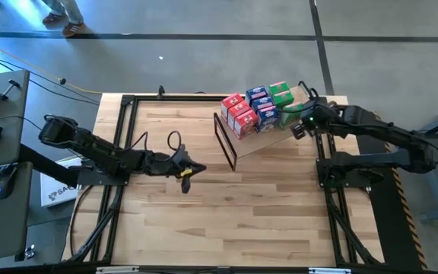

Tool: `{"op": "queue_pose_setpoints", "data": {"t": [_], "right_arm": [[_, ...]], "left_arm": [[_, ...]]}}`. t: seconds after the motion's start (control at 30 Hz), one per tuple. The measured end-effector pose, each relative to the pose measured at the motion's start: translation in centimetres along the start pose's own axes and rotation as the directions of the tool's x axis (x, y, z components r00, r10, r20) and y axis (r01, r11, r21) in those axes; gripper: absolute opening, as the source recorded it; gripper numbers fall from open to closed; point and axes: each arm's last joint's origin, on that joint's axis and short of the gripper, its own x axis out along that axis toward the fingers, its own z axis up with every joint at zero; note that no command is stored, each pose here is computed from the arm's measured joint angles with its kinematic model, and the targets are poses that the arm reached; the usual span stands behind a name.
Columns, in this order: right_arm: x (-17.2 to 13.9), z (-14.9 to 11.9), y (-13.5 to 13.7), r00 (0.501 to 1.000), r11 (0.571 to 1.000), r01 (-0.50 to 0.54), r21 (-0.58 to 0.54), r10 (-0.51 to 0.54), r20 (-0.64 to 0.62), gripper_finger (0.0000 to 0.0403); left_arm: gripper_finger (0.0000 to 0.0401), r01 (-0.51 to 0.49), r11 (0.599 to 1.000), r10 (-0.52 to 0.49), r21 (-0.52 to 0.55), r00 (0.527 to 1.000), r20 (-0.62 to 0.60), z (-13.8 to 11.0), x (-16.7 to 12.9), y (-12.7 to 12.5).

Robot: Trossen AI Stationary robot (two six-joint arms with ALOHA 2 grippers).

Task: Stack cereal on shelf
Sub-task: Put the green cereal box on the shelf aligned with the green cereal box, then return to Home Position

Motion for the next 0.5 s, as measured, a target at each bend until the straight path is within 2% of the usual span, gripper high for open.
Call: {"op": "queue_pose_setpoints", "data": {"t": [0.23, 0.5], "right_arm": [[0.6, 0.2, 0.5, 0.999, 0.999, -0.03, 0.023, 0.029, 0.036, 0.0021], [-2.0, 0.3, -0.6, 0.992, 0.997, -0.071, -0.008, 0.072, 0.099, 0.0021]], "left_arm": [[0.0005, -0.009, 1.0, 0.009, -0.003, 1.0, 0.002, 0.1, 0.1, 0.2], [0.0005, -0.009, 1.0, 0.009, -0.003, 1.0, 0.002, 0.1, 0.1, 0.2]]}}
